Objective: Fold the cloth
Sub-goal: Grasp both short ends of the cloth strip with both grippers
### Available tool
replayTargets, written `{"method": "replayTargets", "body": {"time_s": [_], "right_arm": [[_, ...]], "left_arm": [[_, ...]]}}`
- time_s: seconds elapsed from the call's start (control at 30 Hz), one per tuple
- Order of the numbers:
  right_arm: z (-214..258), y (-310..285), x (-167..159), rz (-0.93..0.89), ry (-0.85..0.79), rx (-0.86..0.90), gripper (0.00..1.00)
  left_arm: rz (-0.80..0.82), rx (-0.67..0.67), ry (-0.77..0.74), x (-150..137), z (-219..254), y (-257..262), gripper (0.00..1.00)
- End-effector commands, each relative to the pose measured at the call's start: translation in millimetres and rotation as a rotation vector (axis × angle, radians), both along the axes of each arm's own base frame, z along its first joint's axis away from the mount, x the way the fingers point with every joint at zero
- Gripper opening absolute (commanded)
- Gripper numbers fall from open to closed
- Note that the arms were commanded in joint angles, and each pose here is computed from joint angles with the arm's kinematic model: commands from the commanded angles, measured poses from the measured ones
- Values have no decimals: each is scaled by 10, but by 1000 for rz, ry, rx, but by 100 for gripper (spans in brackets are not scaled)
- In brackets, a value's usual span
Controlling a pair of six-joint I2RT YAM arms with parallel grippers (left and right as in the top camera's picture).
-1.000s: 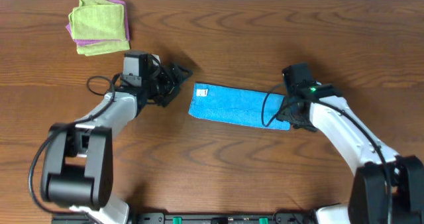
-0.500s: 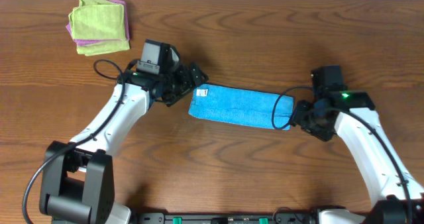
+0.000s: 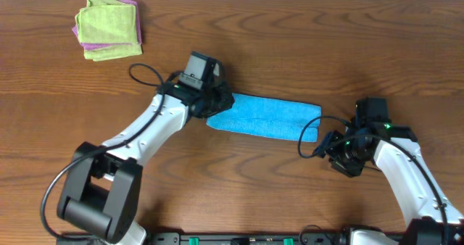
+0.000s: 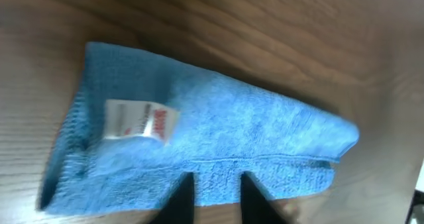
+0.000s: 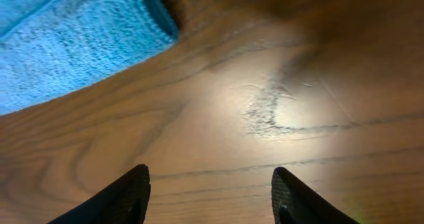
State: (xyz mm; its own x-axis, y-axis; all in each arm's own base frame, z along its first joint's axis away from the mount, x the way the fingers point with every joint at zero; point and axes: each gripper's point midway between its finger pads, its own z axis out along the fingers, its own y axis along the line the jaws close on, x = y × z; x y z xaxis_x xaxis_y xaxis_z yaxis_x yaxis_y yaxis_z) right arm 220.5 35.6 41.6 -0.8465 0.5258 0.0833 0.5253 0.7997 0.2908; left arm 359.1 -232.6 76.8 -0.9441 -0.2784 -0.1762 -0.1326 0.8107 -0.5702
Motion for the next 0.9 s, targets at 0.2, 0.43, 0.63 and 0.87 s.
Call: {"method": "replayTargets", "body": {"time_s": [0.2,0.43,0.63,0.87], "right_arm": [[56,33,184,-46,-78,40,58],[82,-38,443,-77,-179,8,63],[1,-70,523,-94,-184,-6,65],[-136,-65,540,-110,-145,2,65]], "left_arm": [[60,44,-20,202,-233,-29,6],[66,81,23,185,-479,8,6],[71,108,50,161,-629,42,6],[60,121,114,77,-866,46,6]]}}
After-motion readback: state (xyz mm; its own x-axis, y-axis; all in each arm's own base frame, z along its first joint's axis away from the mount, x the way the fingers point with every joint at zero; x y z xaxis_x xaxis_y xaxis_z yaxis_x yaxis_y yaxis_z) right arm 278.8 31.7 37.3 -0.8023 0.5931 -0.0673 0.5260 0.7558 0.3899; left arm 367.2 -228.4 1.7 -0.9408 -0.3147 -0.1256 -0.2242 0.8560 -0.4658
